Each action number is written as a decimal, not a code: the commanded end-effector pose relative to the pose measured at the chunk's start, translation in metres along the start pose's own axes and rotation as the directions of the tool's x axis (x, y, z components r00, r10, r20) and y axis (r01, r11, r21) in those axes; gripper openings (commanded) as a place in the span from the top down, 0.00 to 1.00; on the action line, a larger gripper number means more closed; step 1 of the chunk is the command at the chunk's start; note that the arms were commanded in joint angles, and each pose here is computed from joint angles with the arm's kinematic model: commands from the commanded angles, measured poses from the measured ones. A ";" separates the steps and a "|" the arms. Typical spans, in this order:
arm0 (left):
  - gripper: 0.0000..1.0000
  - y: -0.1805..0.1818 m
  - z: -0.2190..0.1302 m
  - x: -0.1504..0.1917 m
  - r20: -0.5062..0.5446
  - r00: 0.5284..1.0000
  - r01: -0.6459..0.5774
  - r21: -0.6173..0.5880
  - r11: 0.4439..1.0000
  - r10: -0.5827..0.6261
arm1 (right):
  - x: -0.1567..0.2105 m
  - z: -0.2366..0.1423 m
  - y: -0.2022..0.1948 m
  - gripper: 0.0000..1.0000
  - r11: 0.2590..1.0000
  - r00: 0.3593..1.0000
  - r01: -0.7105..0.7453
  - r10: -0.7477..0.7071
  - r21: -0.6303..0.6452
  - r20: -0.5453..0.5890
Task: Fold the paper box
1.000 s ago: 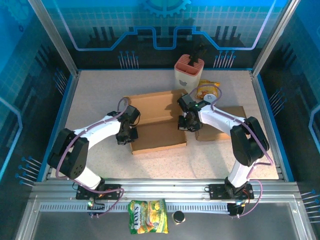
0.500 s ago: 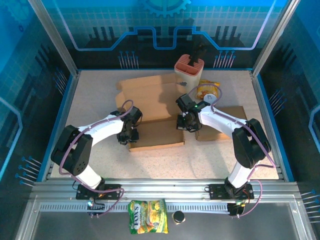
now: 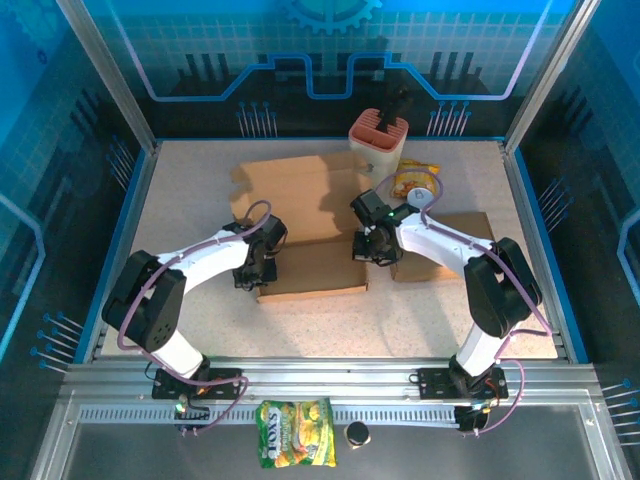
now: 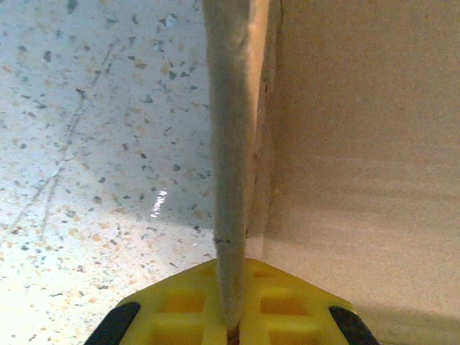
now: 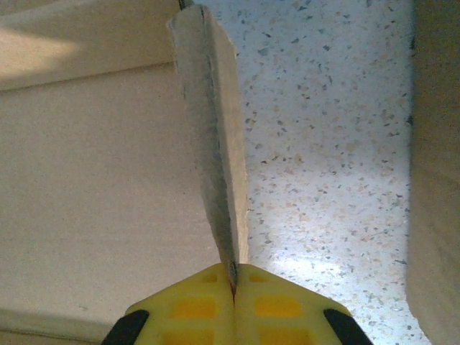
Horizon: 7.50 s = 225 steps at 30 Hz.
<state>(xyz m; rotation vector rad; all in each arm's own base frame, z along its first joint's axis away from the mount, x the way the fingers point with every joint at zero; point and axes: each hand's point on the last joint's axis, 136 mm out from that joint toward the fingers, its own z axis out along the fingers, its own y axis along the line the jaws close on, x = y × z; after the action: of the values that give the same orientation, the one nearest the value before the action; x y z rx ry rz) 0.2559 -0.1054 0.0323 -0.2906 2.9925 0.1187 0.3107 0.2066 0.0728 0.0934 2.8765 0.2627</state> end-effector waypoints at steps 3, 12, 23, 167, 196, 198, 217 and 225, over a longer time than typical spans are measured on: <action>1.00 0.018 -0.021 -0.007 0.102 0.995 0.026 -0.085 0.996 -0.017 | 0.001 -0.016 0.007 1.00 1.000 0.998 0.005 -0.005 -0.004 0.055; 0.61 -0.006 -0.019 -0.018 0.116 0.993 0.009 0.089 0.996 -0.019 | 0.007 -0.013 0.007 1.00 1.000 0.999 0.017 -0.017 -0.003 0.050; 0.60 -0.005 -0.001 -0.017 0.017 1.000 -0.005 0.098 0.995 0.003 | 0.006 -0.012 0.010 1.00 1.000 0.999 0.018 -0.017 -0.015 0.049; 0.83 0.024 -0.201 -0.238 0.787 0.486 -0.295 0.557 0.776 -0.381 | -0.198 -0.139 0.146 1.00 0.907 0.567 0.376 -0.064 -0.189 0.821; 0.72 0.035 -0.143 -0.143 0.754 0.507 -0.276 0.601 0.750 -0.418 | -0.113 -0.102 0.112 0.87 0.889 0.476 0.456 -0.212 -0.033 0.853; 0.72 0.034 -0.140 -0.141 0.747 0.516 -0.268 0.605 0.750 -0.419 | -0.107 -0.099 0.110 0.84 0.891 0.523 0.452 -0.217 -0.052 0.824; 0.75 0.037 -0.139 -0.140 0.781 0.507 -0.246 0.537 0.807 -0.365 | -0.025 -0.149 0.085 0.17 0.872 0.940 0.205 -0.049 -0.445 0.337; 0.75 0.038 -0.141 -0.143 0.786 0.494 -0.247 0.537 0.807 -0.372 | -0.042 -0.205 0.053 0.17 0.886 0.955 -0.022 0.156 -0.463 0.254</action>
<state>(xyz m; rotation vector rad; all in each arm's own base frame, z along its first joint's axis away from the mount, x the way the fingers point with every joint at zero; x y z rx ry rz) 0.3669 -0.0543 0.1857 -0.2062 1.8418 -0.5601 0.3124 0.2425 0.2723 -0.0056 2.3919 0.8426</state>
